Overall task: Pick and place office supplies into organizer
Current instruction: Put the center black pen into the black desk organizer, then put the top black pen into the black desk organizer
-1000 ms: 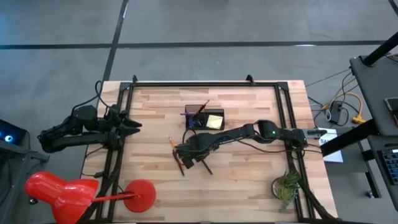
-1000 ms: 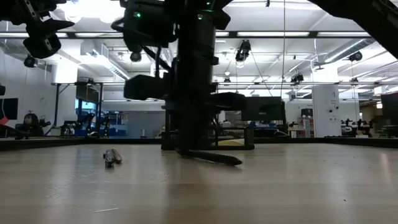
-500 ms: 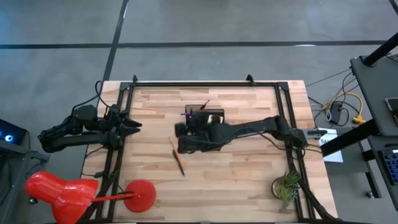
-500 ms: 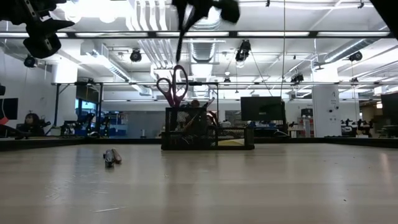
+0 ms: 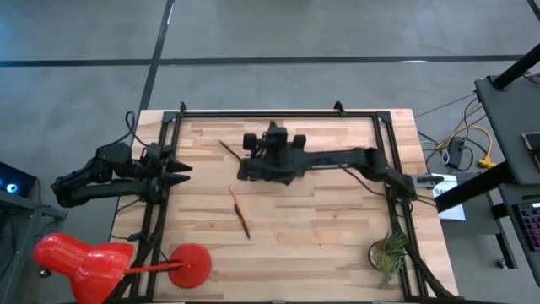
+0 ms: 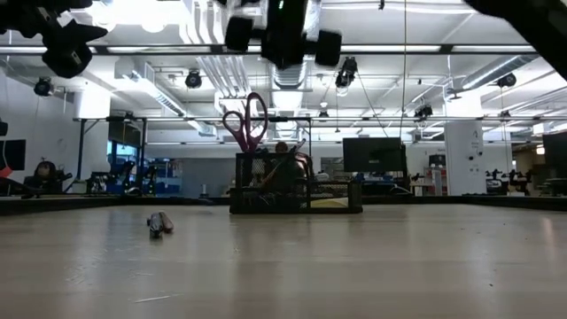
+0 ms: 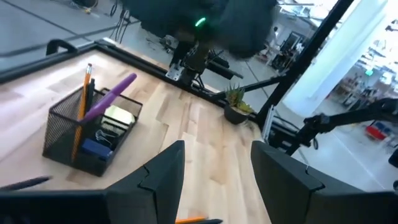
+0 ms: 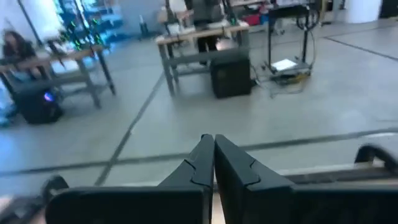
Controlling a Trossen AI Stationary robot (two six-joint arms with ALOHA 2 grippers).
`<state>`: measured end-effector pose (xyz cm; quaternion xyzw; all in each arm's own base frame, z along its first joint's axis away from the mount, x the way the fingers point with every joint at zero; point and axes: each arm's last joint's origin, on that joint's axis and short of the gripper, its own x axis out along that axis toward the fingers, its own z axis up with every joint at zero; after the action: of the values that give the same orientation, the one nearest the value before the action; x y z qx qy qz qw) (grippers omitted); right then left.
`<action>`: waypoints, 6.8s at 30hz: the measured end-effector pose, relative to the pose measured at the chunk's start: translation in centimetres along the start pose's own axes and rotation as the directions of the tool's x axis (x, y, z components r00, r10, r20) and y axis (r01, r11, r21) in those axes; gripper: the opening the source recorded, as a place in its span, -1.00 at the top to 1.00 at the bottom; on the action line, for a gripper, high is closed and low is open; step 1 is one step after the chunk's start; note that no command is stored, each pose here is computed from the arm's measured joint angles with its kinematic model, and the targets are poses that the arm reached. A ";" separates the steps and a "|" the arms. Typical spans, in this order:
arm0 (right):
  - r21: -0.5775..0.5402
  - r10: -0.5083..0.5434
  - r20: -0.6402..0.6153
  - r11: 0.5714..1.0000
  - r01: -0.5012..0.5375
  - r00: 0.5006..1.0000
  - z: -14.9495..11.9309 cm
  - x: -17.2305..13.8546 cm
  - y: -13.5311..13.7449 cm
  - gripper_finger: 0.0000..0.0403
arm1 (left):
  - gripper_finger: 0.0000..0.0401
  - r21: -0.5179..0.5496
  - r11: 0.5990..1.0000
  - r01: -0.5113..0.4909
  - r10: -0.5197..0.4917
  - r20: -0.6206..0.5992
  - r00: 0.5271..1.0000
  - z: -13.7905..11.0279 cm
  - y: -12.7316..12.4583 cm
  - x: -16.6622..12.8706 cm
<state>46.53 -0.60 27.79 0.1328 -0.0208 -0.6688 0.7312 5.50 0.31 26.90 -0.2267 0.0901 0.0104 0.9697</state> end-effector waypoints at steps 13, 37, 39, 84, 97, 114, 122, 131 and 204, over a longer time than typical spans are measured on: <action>-0.228 0.091 -0.325 0.958 -0.171 0.941 1.6 0.4 0.9 0.96 | 0.15 -0.100 0.995 -0.031 0.026 -0.049 0.998 -0.2 0.2 0.5; -0.235 0.245 -0.682 0.819 -0.524 0.689 15.6 8.6 -5.4 0.96 | 0.92 0.533 0.846 0.024 0.412 -0.681 0.605 2.0 5.6 15.8; -0.226 0.272 -0.720 0.778 -0.586 0.638 15.8 9.6 -5.8 0.96 | 0.96 0.557 0.830 0.006 0.443 -0.668 0.598 2.8 7.2 16.8; -0.336 0.220 -0.789 0.626 -0.703 0.573 14.8 19.3 -10.4 0.33 | 0.36 0.619 0.768 0.162 0.520 -0.752 0.404 0.6 19.4 21.2; -0.348 0.214 -0.793 0.608 -0.713 0.570 14.8 19.3 -10.4 0.38 | 0.70 0.614 0.778 0.132 0.539 -0.761 0.361 0.8 20.8 19.8; -0.349 0.214 -0.793 0.608 -0.713 0.571 14.8 19.3 -10.5 0.44 | 0.97 0.608 0.794 -0.015 0.549 -0.705 0.449 3.4 19.8 19.5; -0.344 0.218 -0.787 0.620 -0.705 0.577 14.8 19.3 -10.4 0.47 | 0.96 0.580 0.790 -0.197 0.477 -0.382 0.792 10.1 15.4 17.9; -0.337 0.223 -0.784 0.631 -0.699 0.579 14.8 19.3 -10.3 0.49 | 0.98 0.544 0.812 -0.212 0.309 -0.093 0.946 13.7 12.2 17.0; -0.163 0.152 -0.904 0.742 -0.650 0.400 9.6 24.0 -14.5 0.59 | 0.94 0.457 0.889 -0.023 0.418 -0.790 0.449 5.2 27.8 26.2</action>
<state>32.96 -26.85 30.27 0.2384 0.4771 -0.2893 0.7949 30.41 26.94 14.59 0.0072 0.5991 0.0050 0.8006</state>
